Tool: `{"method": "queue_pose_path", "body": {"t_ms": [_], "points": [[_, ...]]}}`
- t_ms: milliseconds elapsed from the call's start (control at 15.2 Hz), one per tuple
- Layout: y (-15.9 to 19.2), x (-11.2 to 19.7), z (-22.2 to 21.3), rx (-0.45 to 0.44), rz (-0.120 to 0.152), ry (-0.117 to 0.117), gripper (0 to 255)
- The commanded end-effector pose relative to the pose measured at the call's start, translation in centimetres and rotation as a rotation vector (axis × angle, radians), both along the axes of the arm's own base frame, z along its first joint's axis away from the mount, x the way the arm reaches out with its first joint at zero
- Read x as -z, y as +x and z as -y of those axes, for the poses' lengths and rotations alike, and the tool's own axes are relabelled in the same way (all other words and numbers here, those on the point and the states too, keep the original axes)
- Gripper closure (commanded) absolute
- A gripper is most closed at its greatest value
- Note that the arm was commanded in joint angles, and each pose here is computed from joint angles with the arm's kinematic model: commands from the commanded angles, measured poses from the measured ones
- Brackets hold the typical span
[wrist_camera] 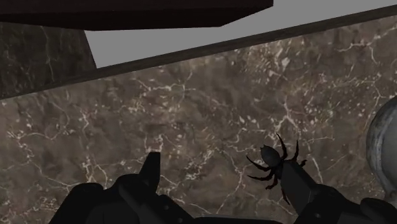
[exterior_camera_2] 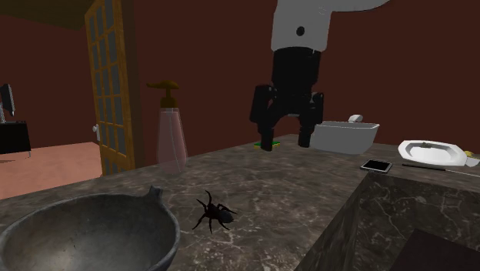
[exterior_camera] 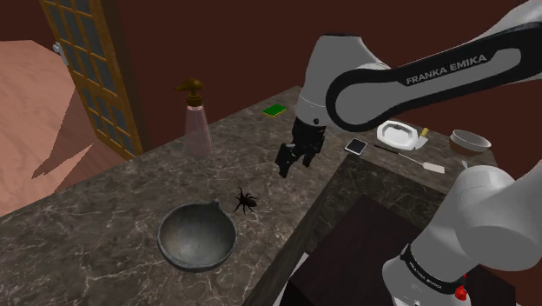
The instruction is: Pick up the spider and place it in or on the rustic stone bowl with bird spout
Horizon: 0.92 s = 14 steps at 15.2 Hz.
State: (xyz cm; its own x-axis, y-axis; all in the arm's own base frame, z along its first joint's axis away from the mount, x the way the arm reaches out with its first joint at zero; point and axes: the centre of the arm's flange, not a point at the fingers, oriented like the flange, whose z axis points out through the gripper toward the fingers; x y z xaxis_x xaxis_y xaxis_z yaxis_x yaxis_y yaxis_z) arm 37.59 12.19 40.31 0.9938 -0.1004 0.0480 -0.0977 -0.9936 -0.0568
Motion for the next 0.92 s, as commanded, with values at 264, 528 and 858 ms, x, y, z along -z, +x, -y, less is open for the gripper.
{"method": "queue_pose_path", "body": {"t_ms": [264,528,858], "points": [[2.1,5.3,-4.8,-0.015,0.041,0.034,0],[3.6,8.7,-8.1,-0.025,0.066,0.055,0],[4.2,11.3,-8.8,-0.027,0.070,0.059,0]]}}
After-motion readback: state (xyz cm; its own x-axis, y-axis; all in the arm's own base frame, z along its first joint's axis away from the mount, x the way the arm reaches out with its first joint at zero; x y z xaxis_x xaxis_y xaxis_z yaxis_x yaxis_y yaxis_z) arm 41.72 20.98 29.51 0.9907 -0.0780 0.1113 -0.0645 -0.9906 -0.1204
